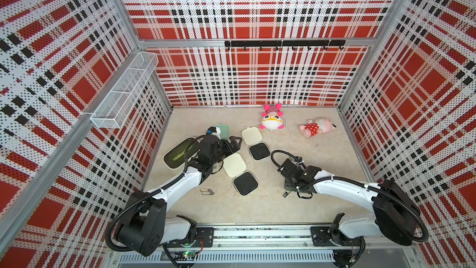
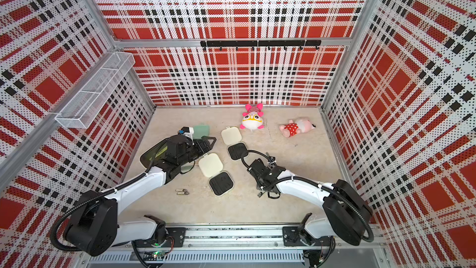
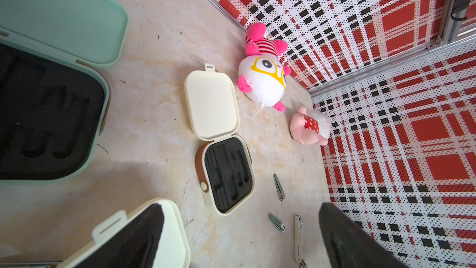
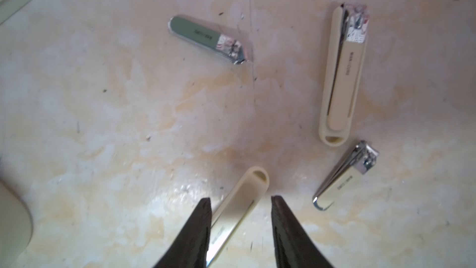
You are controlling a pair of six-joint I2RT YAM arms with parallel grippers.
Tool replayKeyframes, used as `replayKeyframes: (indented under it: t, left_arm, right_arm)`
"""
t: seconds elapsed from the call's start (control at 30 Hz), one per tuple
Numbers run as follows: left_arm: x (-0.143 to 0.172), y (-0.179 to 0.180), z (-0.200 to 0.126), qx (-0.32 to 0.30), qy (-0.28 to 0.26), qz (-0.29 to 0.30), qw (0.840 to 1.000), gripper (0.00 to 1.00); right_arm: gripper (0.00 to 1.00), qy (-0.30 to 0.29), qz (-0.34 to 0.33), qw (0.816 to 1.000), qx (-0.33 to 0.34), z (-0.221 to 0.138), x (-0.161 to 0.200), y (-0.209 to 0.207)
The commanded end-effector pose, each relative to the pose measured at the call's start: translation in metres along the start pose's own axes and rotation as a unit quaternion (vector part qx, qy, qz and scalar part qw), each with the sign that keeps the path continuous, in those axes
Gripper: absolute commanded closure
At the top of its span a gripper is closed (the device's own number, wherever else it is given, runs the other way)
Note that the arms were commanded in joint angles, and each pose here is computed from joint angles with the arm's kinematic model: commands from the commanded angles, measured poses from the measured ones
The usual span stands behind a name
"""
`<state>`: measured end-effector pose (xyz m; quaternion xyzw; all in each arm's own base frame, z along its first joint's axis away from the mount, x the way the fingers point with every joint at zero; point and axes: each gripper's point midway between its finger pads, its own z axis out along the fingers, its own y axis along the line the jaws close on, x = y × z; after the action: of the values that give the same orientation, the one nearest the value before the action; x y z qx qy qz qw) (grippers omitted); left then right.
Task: Organize nail clipper sets
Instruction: Adjust the nail clipper at the center of the board.
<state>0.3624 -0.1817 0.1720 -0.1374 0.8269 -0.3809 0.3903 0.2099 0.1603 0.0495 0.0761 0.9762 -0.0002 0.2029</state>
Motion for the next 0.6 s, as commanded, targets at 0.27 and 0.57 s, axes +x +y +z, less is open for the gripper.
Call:
replayKeyframes:
  t: [0.27,0.57]
  left_arm:
    - [-0.007,-0.011,0.002,0.011,-0.006,0.009,1.0,0.02]
    - [-0.001,-0.003,0.001,0.005,-0.003,0.004,1.0,0.02]
  right_arm:
    - [0.86,0.042,-0.015,0.999,-0.003,-0.018,0.061,-0.005]
    - [0.91,0.054,-0.019,0.998,-0.018,0.0,0.071,0.006]
